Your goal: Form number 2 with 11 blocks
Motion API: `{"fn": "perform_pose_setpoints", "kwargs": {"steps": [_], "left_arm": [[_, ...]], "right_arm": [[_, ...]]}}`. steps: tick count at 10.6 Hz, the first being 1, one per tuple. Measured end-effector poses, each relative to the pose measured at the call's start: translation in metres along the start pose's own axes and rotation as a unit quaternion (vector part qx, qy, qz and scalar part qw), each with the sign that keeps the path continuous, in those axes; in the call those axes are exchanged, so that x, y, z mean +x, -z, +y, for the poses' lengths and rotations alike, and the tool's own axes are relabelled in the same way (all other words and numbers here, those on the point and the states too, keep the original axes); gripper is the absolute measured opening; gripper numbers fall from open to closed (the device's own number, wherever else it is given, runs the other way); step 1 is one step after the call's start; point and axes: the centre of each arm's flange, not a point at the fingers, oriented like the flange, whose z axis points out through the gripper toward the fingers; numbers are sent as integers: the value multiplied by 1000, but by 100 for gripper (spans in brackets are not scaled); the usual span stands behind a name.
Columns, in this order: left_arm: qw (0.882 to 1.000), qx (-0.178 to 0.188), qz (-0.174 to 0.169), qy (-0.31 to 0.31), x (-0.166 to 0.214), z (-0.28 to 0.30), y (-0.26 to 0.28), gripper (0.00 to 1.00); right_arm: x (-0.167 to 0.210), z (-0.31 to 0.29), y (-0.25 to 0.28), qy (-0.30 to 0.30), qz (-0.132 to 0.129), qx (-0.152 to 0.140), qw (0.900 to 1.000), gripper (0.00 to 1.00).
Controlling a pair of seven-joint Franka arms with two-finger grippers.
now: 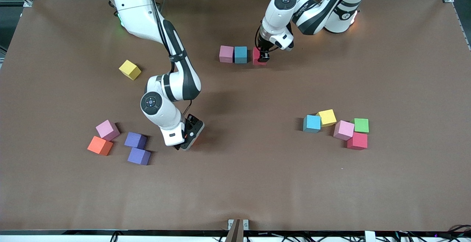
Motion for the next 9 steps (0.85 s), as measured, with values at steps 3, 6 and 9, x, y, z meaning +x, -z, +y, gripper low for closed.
{"fn": "perform_pose_setpoints", "kwargs": {"steps": [3,6,9], "left_arm": [[1000,0,-6,-8,6,-14,-11,59],[1000,6,-7,-14,4,-20,-15,59],[1000,13,-7,-17,2,-25,-19,59]], "right_arm": [[-8,3,-5,-4,-3,-4,1000,91],[-9,4,-5,-5,-3,-4,1000,60],[-8,3,-4,-18,-7,3,1000,59]]}}
